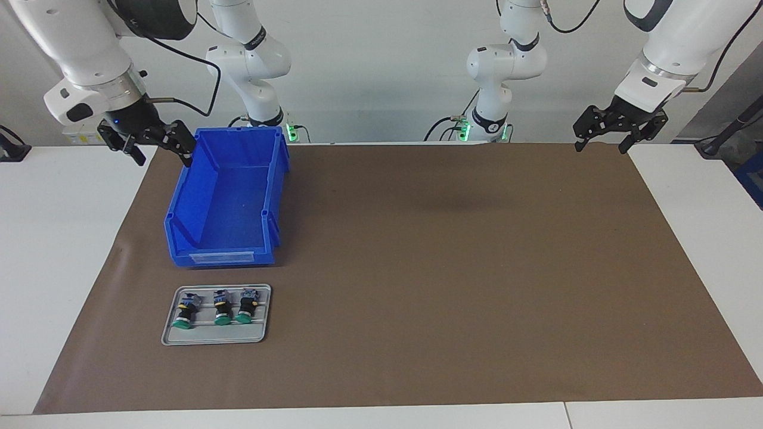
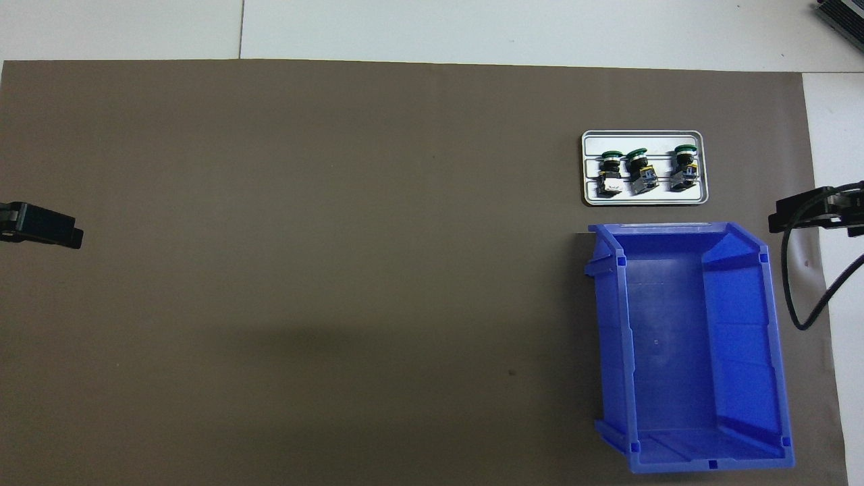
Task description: Place and press button with both arms
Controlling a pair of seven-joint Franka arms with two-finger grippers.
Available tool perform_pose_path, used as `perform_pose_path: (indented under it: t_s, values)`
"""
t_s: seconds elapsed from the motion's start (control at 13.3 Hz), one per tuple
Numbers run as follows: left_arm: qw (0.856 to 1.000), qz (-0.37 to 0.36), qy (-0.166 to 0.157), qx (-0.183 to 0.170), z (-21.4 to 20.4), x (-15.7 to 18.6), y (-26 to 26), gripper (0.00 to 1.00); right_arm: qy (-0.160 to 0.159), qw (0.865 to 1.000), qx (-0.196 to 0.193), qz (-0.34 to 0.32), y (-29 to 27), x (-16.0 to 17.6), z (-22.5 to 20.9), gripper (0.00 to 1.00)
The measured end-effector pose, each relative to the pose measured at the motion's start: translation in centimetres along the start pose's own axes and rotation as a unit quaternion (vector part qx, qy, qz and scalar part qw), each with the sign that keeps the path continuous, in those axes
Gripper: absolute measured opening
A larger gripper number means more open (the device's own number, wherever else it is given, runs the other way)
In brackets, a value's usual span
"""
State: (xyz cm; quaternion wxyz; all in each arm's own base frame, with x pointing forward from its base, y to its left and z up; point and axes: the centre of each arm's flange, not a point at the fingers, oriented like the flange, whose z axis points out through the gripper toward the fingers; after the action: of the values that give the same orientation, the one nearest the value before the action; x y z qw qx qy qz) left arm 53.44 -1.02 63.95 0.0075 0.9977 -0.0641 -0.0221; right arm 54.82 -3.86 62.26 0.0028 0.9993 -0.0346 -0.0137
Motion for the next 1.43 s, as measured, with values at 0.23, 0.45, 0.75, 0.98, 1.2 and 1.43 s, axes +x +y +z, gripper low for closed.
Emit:
perform_pose_path:
  t_s: [0.23, 0.45, 0.75, 0.98, 1.2, 1.43]
  values:
    - [1.000, 0.000, 0.000, 0.000, 0.0, 0.0, 0.0, 1.00, 0.000, 1.000, -0.001, -0.001, -0.1, 0.0, 0.0, 1.00]
    - [1.000, 0.000, 0.000, 0.000, 0.0, 0.0, 0.0, 1.00, -0.001, 1.000, -0.002, -0.001, -0.1, 0.0, 0.0, 1.00]
    - [1.000, 0.000, 0.000, 0.000, 0.0, 0.0, 0.0, 1.00, 0.007, 1.000, -0.002, -0.002, -0.2, 0.2, 0.1, 1.00]
    - [1.000, 0.000, 0.000, 0.000, 0.0, 0.0, 0.0, 1.00, 0.038, 0.999, -0.003, -0.006, -0.7, 1.6, 1.4, 1.00]
    - [1.000, 0.000, 0.000, 0.000, 0.0, 0.0, 0.0, 1.00, 0.067, 0.997, -0.009, -0.020, -1.7, 6.0, 6.6, 1.00]
    - [1.000, 0.000, 0.000, 0.000, 0.0, 0.0, 0.0, 1.00, 0.088, 0.995, 0.003, -0.054, -3.1, 11.6, 15.0, 1.00]
